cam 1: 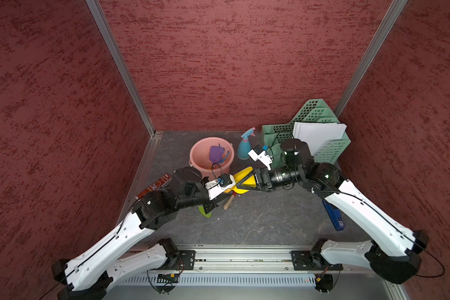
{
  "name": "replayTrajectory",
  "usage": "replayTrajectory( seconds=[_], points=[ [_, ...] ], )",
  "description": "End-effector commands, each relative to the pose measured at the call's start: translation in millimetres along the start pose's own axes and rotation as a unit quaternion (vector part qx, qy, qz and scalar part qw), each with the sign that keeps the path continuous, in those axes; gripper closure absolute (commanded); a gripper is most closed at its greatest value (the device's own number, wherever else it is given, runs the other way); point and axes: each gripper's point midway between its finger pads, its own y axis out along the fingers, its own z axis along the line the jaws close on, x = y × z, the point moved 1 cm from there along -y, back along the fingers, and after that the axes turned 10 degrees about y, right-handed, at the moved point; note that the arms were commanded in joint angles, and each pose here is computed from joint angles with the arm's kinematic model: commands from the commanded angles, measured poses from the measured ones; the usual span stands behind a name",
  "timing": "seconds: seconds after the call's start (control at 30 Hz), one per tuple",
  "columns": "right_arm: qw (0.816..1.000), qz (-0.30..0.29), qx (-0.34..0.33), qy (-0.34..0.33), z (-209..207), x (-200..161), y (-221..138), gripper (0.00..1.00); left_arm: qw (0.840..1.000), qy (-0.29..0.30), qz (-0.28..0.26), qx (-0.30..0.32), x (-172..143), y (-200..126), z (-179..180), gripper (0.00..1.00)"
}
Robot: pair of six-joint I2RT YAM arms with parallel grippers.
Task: Organize the gardening tools
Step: Pick up the gardening tool from the center of the board, then place the gardening tool in the container.
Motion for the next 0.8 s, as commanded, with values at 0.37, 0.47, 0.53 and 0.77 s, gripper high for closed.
replayTrajectory(
  seconds=[0.37, 0.47, 0.53, 0.77],
  points=[
    [0.982, -0.181, -0.044, -0.033, -53.4, 22.4, -15.7, 0.02, 0.959, -0.163, -0.135, 0.186, -23.7, -8.1, 125.3, 1.00],
    [0.981, -0.187, -0.049, -0.030, -68.1, 24.9, -8.4, 0.02, 0.950, -0.175, -0.168, 0.195, -18.5, 3.9, 155.0, 1.00],
    [0.979, -0.192, -0.062, -0.030, -76.7, 27.2, -6.0, 0.01, 0.945, -0.174, -0.187, 0.202, -16.6, 11.5, 172.3, 1.00],
    [0.975, -0.206, -0.071, -0.041, -82.1, 34.9, -2.0, 0.02, 0.929, -0.197, -0.200, 0.240, -49.0, 44.2, 227.4, 1.00]
  ],
)
